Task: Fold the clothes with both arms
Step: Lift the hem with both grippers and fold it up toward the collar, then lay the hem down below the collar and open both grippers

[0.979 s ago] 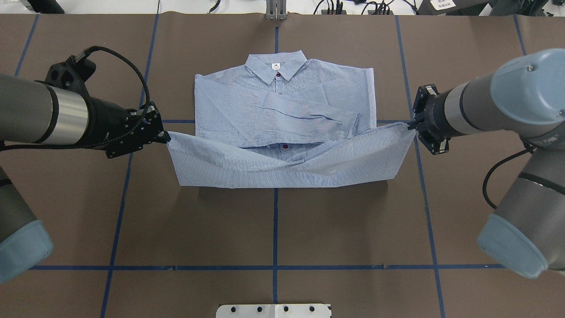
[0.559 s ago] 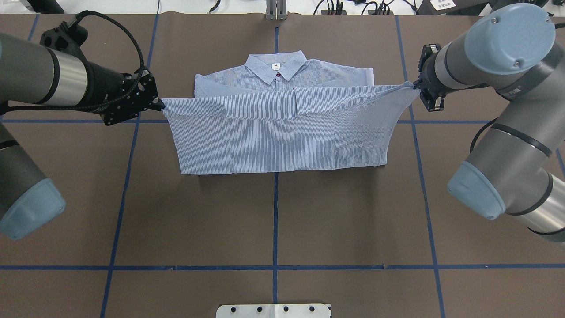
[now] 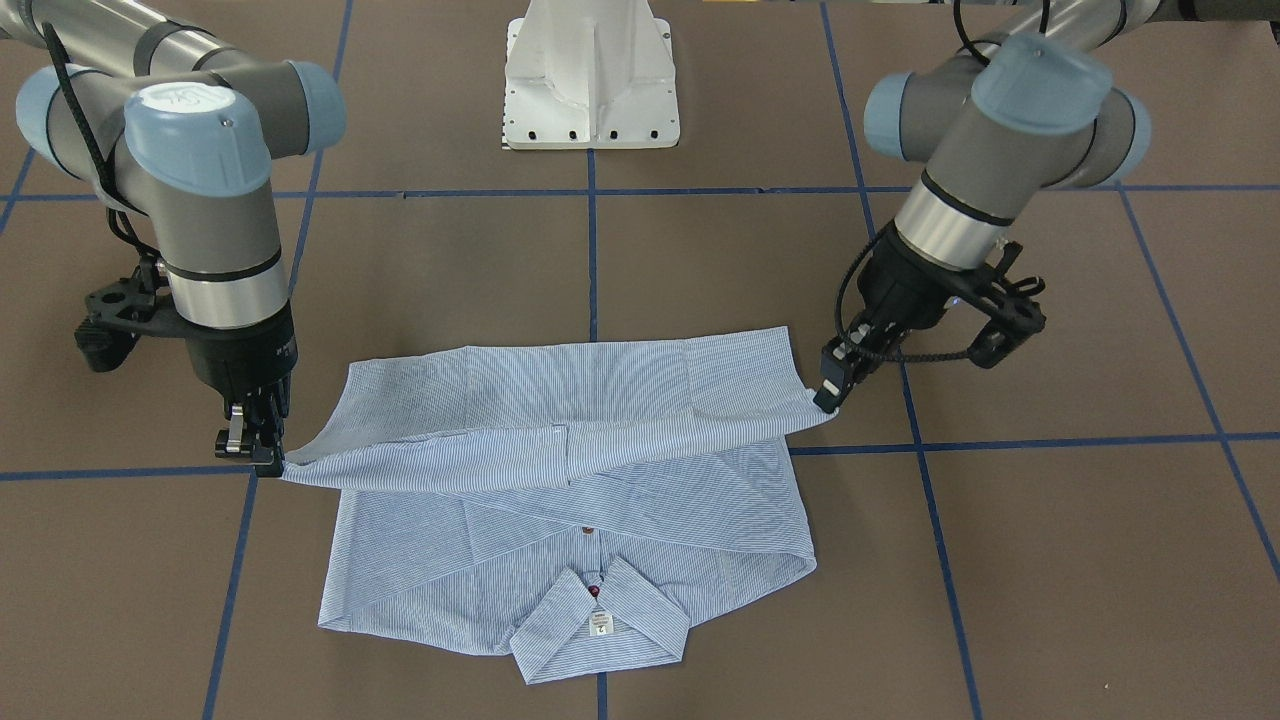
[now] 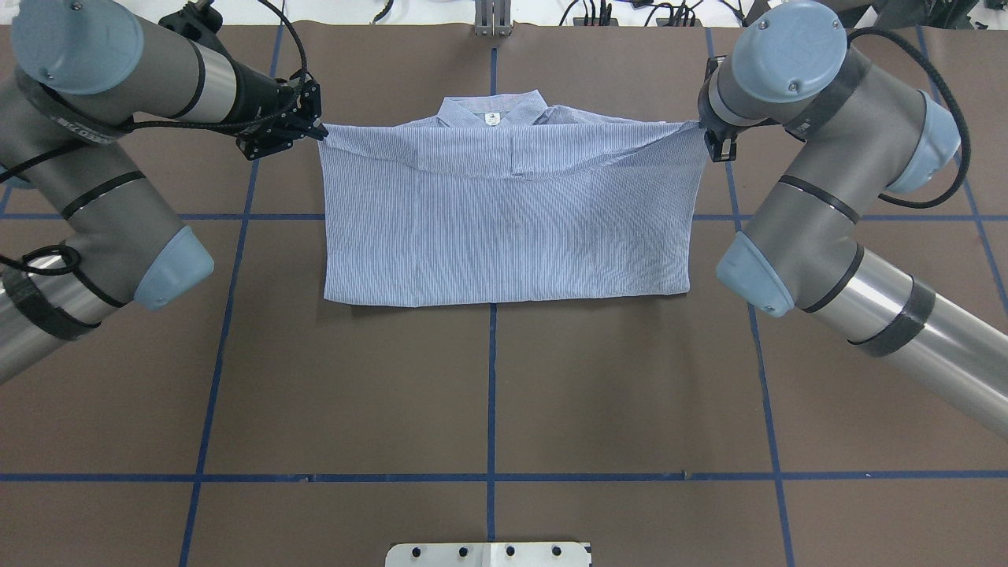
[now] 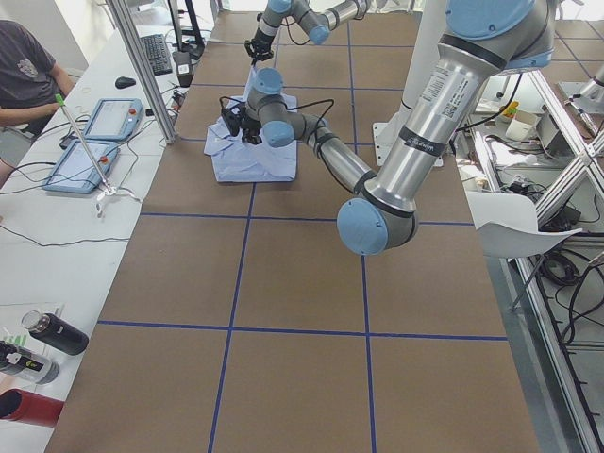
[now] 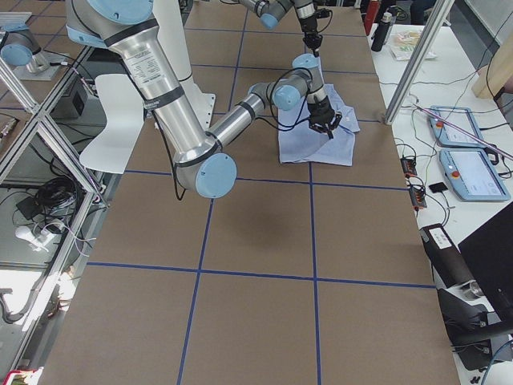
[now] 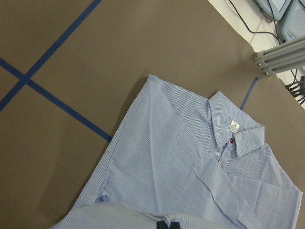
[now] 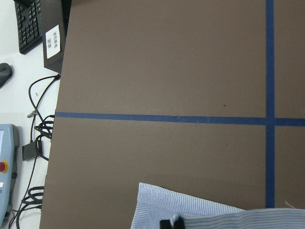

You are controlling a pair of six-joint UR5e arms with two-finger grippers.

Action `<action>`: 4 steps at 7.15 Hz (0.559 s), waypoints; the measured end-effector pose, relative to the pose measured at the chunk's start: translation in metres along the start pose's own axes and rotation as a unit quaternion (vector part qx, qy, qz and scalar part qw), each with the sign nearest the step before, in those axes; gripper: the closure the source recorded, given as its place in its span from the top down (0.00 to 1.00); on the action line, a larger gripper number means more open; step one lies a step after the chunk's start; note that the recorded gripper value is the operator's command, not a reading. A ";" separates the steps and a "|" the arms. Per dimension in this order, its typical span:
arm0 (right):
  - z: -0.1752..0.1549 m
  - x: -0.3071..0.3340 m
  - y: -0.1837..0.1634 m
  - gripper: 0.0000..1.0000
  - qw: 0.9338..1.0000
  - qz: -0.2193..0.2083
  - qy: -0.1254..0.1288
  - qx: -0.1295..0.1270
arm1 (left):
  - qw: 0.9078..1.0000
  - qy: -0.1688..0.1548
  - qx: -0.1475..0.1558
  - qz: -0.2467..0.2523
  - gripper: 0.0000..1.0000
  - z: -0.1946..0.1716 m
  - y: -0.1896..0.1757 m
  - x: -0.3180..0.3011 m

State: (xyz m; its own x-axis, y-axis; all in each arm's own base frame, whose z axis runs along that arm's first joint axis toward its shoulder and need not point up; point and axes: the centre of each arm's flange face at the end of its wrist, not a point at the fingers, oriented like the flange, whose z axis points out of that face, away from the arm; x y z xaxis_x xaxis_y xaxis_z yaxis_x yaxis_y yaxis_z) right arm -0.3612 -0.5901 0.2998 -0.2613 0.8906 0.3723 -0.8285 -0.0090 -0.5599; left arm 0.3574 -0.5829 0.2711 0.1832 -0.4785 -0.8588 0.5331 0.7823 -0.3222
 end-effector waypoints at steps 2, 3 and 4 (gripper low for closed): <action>0.038 -0.012 0.010 0.00 1.000 -0.001 -0.001 0.006 | 1.000 0.003 0.004 0.007 0.00 0.049 -0.025 0.010; 0.057 -0.020 0.018 0.00 1.000 -0.002 -0.002 0.013 | 1.000 0.007 0.005 0.009 0.00 0.072 -0.034 0.012; 0.079 -0.023 0.020 0.00 1.000 -0.005 -0.004 0.019 | 1.000 0.012 0.010 0.011 0.00 0.088 -0.043 0.008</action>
State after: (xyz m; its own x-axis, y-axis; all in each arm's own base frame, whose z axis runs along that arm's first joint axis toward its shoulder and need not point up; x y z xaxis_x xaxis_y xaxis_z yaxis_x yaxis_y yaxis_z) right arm -0.4104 -0.6467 0.3388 -0.2567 0.8870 0.3839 -0.8490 -0.0171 -0.5281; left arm 0.4091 -0.6556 0.3130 0.1749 -0.4520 -0.8747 0.5459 0.7839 -0.2959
